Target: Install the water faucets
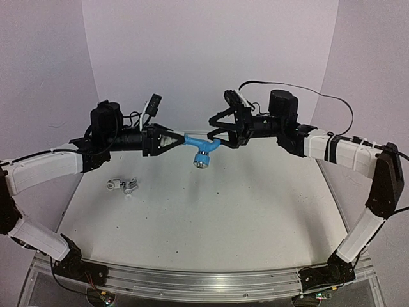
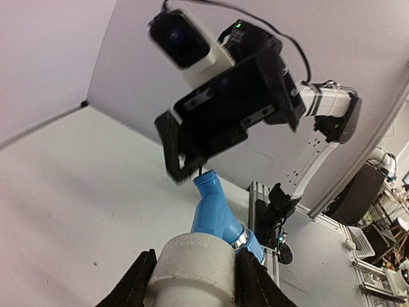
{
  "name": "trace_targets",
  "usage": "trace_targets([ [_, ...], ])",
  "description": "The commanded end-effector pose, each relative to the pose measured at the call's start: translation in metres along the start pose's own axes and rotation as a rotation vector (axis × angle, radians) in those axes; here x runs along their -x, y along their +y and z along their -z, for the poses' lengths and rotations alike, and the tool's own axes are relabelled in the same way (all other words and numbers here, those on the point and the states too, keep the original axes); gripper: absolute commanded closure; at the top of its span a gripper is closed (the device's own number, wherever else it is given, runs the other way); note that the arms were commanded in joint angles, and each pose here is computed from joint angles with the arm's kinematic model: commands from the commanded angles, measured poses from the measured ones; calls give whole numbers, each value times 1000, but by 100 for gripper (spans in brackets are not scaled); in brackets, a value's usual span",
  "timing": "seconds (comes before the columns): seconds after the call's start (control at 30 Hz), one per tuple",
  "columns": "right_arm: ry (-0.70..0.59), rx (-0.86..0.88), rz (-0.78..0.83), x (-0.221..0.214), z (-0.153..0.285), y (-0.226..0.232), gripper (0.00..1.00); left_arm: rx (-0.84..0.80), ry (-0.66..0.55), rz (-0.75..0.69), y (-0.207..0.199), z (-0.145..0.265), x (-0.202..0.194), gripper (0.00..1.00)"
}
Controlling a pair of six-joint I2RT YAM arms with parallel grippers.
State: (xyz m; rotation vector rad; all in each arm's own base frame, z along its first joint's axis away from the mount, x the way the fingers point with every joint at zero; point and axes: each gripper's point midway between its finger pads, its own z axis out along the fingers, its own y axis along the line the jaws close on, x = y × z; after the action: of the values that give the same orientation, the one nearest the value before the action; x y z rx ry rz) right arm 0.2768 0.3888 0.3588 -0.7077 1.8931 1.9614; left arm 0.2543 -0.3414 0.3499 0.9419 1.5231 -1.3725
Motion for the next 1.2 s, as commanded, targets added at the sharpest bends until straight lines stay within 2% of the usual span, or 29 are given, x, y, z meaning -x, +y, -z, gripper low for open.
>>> trace_targets([
  [0.0, -147, -169, -90, 26, 46, -66, 2, 158, -63, 151, 22, 20, -18, 100],
  [0.13, -262, -324, -176, 16, 100, -118, 2, 232, -10, 240, 48, 21, -70, 100],
  [0.33, -244, -472, -146, -5, 118, -132, 2, 160, -17, 325, 77, 5, -136, 100],
  [0.47, -237, -523, -122, -14, 125, -129, 2, 226, 42, 378, 112, -2, -186, 98],
  [0.57, -218, -638, -69, -22, 139, -129, 2, 251, 69, 414, 123, -3, -207, 79],
  [0.63, -216, -714, -15, -25, 151, -120, 2, 322, 65, 427, 132, 6, -217, 59],
  [0.67, -224, -735, 18, -24, 155, -115, 2, 327, 62, 429, 131, 9, -216, 38],
  [0.7, -232, -759, 41, -24, 160, -109, 2, 357, 57, 439, 132, 16, -218, 13],
  [0.73, -247, -788, 73, -22, 166, -103, 2, 409, 40, 452, 133, 27, -219, 1],
  [0.87, -258, -890, 145, -17, 184, -82, 2, 552, 49, 476, 126, 57, -213, 0],
  [0.97, -301, -1042, 258, -4, 212, -52, 2, 773, 61, 502, 126, 94, -191, 0],
  [1.03, -344, -1132, 350, 6, 231, -28, 2, 874, 36, 478, 120, 115, -165, 0],
  [1.1, -413, -1224, 434, 16, 254, 6, 2, 939, -35, 423, 100, 138, -114, 0],
  [1.17, -479, -1240, 513, 25, 264, 43, 2, 970, -147, 354, 79, 157, -61, 0],
])
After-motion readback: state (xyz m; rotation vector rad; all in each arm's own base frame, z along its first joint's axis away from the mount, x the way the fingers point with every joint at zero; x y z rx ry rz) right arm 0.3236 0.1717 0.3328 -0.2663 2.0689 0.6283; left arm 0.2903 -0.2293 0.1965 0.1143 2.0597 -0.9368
